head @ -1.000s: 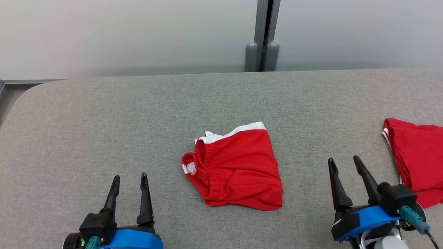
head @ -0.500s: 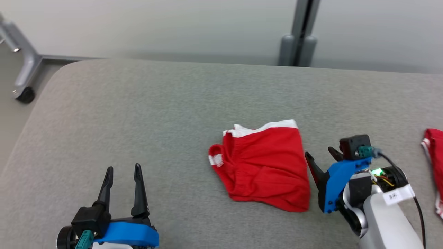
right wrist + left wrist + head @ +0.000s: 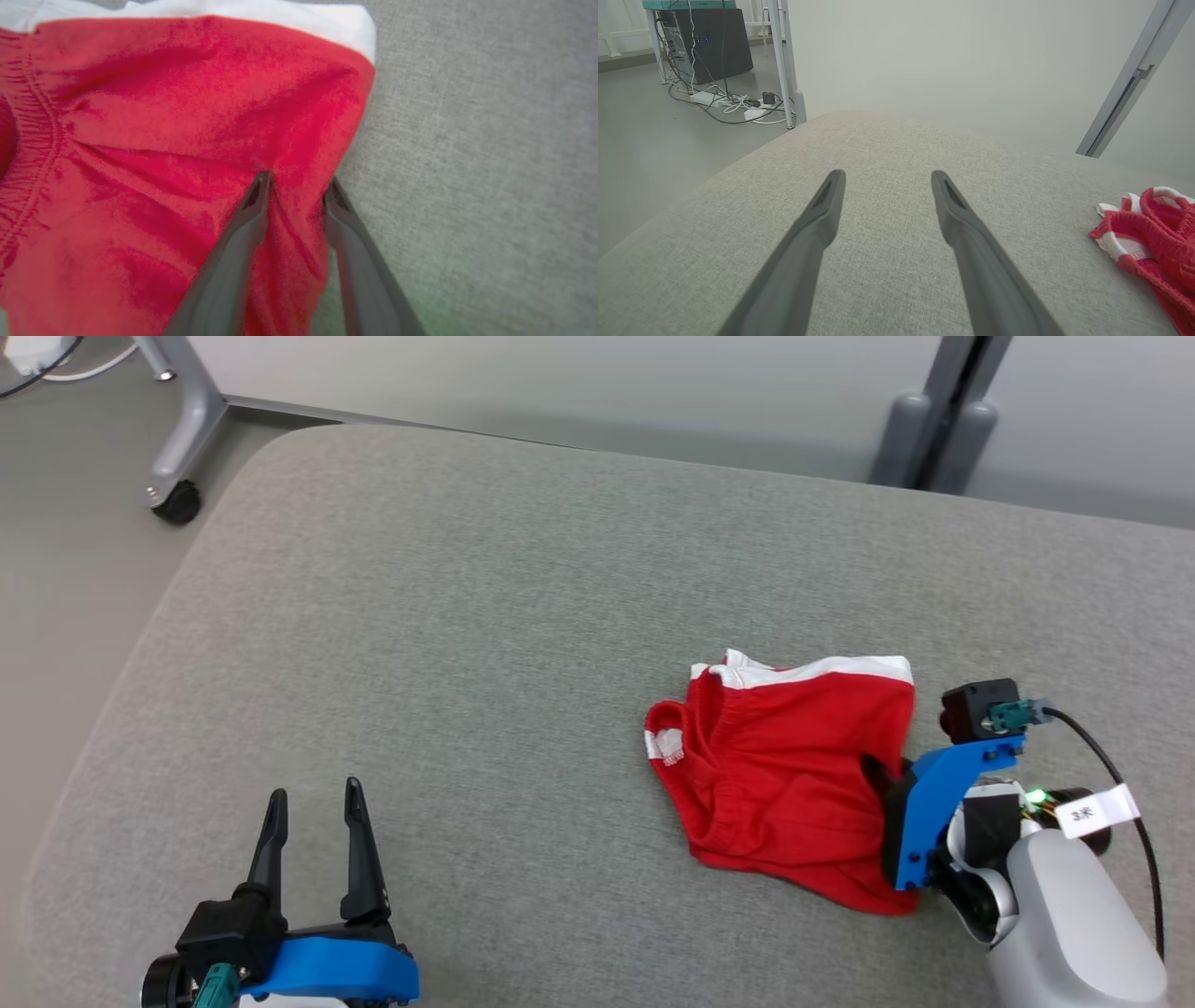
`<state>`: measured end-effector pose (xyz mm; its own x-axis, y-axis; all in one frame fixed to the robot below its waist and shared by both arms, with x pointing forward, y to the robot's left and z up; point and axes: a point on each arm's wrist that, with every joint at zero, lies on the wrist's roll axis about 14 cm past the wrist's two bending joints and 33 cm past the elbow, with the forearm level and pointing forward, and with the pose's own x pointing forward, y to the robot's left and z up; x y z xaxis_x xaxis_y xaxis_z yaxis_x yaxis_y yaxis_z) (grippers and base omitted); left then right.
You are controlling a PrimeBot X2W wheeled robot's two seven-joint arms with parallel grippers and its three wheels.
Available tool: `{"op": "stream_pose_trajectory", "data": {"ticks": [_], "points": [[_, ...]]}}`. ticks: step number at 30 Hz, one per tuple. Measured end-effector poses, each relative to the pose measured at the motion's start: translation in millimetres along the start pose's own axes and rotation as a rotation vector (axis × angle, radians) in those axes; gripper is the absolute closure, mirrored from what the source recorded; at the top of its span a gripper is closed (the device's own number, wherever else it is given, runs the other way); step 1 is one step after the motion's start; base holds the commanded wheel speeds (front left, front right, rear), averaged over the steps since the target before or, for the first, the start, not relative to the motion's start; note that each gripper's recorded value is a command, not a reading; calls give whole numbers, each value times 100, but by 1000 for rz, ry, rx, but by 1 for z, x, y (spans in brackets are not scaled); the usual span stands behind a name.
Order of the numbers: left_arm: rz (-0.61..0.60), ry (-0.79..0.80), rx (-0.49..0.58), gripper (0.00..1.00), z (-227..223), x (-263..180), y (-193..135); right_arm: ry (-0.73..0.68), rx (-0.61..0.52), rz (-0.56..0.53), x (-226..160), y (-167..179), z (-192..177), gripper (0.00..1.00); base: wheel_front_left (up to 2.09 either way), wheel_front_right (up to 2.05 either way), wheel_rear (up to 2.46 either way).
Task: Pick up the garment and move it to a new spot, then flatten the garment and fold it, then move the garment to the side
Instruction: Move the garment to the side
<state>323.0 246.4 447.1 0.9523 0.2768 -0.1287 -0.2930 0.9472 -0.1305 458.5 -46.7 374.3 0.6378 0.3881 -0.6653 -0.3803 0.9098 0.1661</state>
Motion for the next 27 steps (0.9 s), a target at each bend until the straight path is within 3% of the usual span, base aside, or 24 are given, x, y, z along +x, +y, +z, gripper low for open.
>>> {"op": "stream_pose_trajectory", "data": {"ticks": [5,12,20,27], "points": [[-73,5,10,0,-3,10,-23,-66,5,-30,-9,-16,10,100,0,0,0],[-266,11,7,0,-8,35,-87,-179,-4,-168,-52,-80,27,100,0,0,0],[-536,29,4,0,-24,50,-179,-196,46,-380,-130,-153,-5,100,0,0,0],[-708,33,13,0,-32,51,-234,-225,128,-504,-180,-176,-30,100,0,0,0]]}}
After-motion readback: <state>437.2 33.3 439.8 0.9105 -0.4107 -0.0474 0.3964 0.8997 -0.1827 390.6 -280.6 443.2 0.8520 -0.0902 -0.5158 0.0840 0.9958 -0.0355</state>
